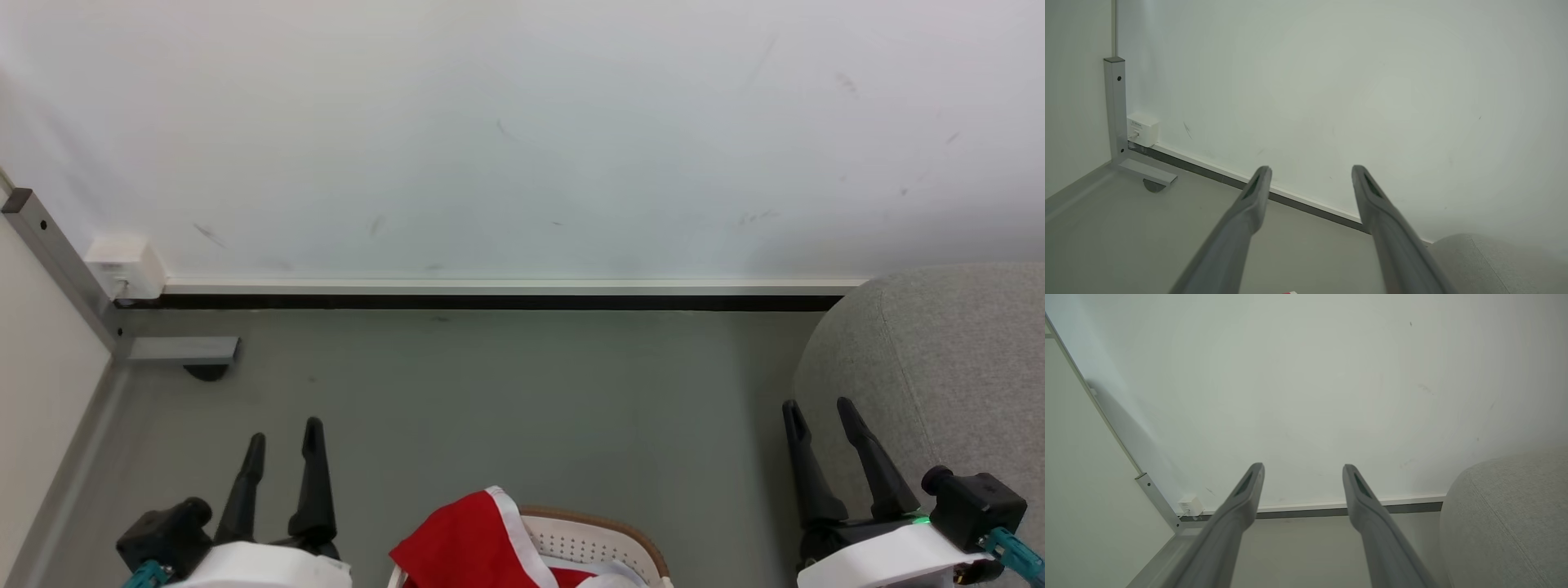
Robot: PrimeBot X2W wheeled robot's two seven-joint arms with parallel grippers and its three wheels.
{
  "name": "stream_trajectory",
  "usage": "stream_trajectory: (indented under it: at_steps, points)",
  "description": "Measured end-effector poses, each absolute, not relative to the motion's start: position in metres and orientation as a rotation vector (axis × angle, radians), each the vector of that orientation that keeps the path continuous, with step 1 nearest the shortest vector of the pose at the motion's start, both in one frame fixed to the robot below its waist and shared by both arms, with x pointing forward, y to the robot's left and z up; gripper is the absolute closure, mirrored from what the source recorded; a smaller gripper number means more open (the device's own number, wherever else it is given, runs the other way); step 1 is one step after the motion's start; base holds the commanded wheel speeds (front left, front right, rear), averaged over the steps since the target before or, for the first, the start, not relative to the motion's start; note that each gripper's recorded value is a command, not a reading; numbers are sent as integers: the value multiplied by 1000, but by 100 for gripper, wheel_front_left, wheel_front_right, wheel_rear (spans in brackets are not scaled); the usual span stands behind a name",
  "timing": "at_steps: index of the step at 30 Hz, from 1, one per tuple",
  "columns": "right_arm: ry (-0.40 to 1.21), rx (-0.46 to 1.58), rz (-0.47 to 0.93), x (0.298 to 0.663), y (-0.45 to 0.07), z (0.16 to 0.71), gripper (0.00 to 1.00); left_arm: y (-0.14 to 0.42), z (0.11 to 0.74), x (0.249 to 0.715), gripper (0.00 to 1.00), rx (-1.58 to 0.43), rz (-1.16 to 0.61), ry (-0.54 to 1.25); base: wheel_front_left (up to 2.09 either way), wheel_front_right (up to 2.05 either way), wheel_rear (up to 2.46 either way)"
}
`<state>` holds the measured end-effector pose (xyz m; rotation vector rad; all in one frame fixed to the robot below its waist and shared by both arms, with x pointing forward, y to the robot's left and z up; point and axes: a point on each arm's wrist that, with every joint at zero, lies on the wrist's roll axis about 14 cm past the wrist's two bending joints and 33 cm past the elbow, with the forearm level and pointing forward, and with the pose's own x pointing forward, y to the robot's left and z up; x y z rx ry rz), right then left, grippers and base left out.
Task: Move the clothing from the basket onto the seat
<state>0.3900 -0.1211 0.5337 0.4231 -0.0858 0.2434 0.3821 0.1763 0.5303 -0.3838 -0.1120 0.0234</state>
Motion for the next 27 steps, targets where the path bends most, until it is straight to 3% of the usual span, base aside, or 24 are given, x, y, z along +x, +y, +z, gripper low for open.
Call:
stream_trajectory:
  at_steps: [27]
  points:
    - [-119, 222, 268, 390, -116, 532, 0, 162, 534, 383, 0, -175, -16, -149, 0, 0, 0]
